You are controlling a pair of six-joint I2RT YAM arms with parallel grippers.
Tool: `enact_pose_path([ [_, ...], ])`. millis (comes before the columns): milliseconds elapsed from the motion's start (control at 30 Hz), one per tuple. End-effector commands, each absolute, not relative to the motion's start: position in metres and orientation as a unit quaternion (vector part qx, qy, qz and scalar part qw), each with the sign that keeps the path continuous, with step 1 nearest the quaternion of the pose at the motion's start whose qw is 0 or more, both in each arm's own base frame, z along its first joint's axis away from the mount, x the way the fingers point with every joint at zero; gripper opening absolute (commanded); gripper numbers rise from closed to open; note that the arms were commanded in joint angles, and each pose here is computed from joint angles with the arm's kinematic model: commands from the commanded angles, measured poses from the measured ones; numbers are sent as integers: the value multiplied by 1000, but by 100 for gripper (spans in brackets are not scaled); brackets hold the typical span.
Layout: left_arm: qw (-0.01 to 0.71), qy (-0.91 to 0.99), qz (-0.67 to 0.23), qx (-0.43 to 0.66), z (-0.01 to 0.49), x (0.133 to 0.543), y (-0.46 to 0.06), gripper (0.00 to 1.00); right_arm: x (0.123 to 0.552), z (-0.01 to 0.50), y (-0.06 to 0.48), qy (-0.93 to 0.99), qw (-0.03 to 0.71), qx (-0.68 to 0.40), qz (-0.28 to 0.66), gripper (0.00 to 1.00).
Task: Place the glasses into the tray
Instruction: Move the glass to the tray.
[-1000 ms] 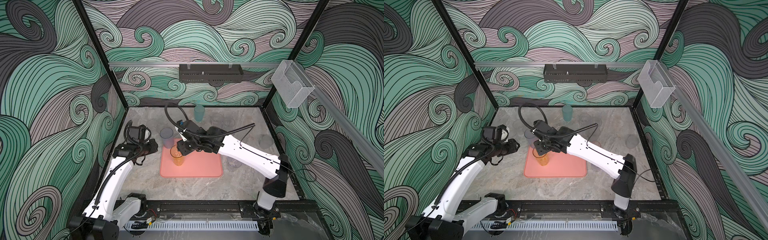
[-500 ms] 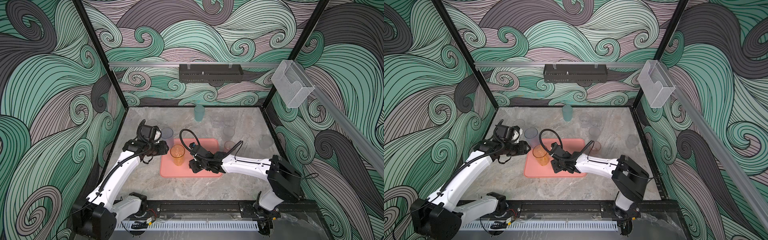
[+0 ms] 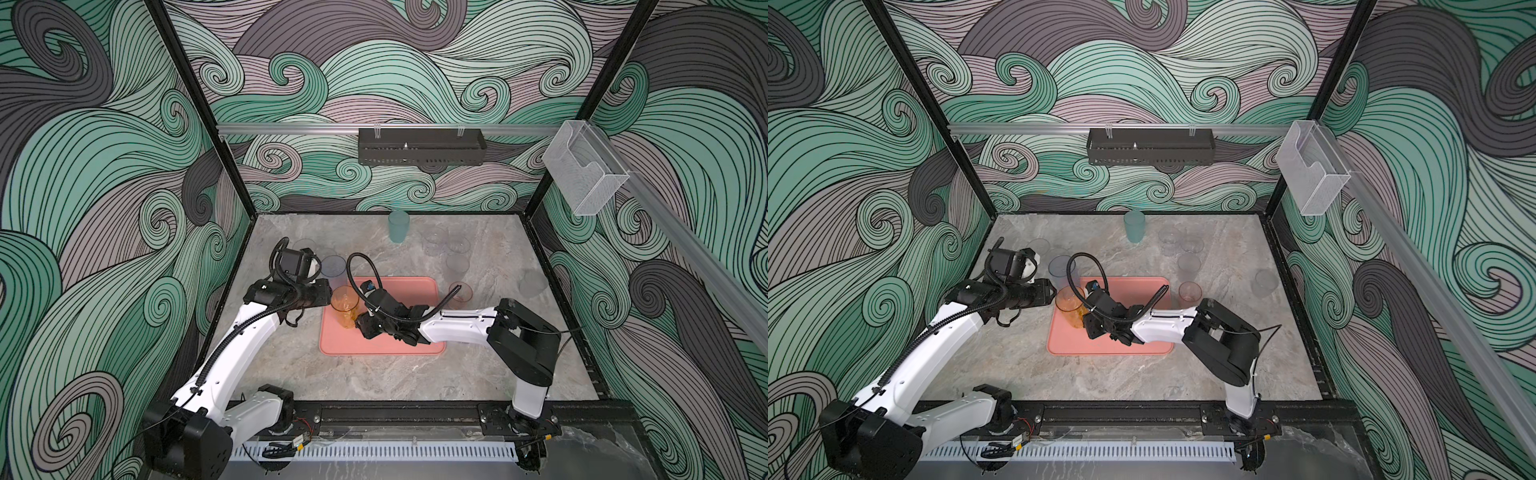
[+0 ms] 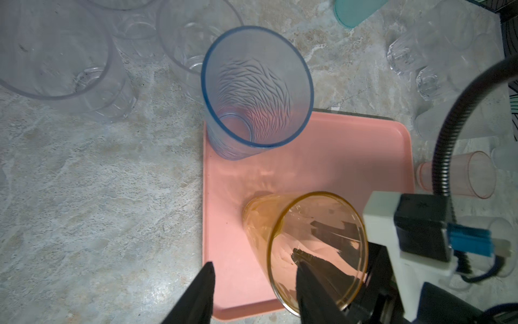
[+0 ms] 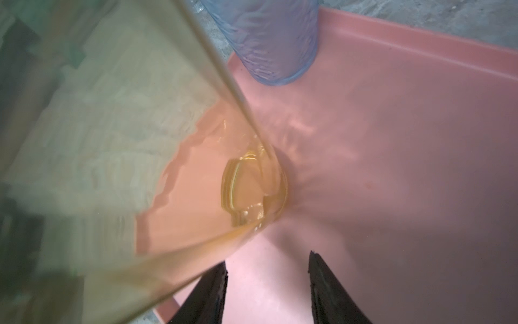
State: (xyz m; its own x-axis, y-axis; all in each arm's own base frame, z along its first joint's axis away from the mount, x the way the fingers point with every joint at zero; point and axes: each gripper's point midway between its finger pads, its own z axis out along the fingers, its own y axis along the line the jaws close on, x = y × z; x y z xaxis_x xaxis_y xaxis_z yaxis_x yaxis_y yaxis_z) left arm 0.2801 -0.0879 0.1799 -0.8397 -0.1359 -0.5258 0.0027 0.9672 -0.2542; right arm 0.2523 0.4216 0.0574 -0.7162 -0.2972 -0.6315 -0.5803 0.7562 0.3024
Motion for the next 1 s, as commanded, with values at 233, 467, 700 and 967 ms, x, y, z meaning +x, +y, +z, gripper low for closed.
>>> enact_pose_path([
  [233, 340, 936, -81, -32, 217, 291, -72, 51, 274, 58, 458, 887, 302, -227, 265, 48],
  [467, 339, 937, -82, -34, 215, 290, -72, 51, 292, 49, 458, 899, 317, -173, 250, 48],
  [700, 339, 936, -84, -34, 215, 289, -73, 51, 292, 51, 455, 899, 315, -167, 253, 48],
  [967, 347, 931, -112, -27, 220, 294, -83, 51, 289, 90, 424, 892, 339, -192, 230, 48],
])
